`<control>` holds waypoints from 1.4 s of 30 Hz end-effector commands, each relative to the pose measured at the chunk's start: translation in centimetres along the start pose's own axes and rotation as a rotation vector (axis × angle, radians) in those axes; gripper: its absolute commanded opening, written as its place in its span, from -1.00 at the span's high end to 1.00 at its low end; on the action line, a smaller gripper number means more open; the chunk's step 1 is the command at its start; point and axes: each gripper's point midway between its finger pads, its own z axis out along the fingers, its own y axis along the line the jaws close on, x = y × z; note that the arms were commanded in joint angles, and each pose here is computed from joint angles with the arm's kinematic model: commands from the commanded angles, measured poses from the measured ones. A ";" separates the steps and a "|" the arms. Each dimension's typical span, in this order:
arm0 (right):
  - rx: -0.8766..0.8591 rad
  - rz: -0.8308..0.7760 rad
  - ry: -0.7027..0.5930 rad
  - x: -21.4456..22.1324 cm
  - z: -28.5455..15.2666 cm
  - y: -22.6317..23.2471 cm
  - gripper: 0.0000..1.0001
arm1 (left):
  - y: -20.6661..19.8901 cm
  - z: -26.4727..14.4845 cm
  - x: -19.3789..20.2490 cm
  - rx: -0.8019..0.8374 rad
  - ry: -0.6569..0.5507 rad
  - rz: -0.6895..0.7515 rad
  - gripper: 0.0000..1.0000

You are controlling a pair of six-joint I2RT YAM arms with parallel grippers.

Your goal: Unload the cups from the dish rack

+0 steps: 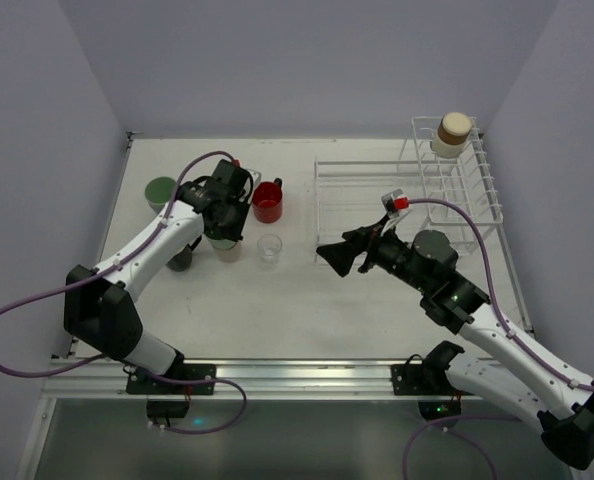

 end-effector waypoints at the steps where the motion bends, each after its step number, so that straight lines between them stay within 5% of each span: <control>1: 0.002 -0.017 -0.022 -0.4 0.2 -0.1 -0.98 | 0.7 0.2 -0.7 -0.025 -0.031 -0.007 0.48; 10: 0.000 -0.023 -0.026 -0.3 0.2 -0.1 -0.98 | 1.3 -2.2 -4.0 -0.054 -0.164 -0.036 -0.11; 17: 0.002 -0.059 -0.088 -1.4 -0.6 -0.1 -0.98 | -1.2 -12.0 -9.0 0.150 -0.602 -0.079 -0.27; 24: 0.227 -0.123 -0.206 -7.6 -2.6 -2.1 -0.89 | -4.4 -20.5 -5.0 0.451 -0.979 -0.006 -0.43; 35: 0.879 -0.176 -0.410 -22.8 -8.7 -14.3 -0.98 | -6.7 -18.3 1.6 0.628 -1.033 0.062 -0.61; 42: 1.054 -0.181 -0.346 -25.9 -7.8 -21.7 -0.98 | -7.4 -17.8 1.8 0.655 -0.989 0.097 -0.63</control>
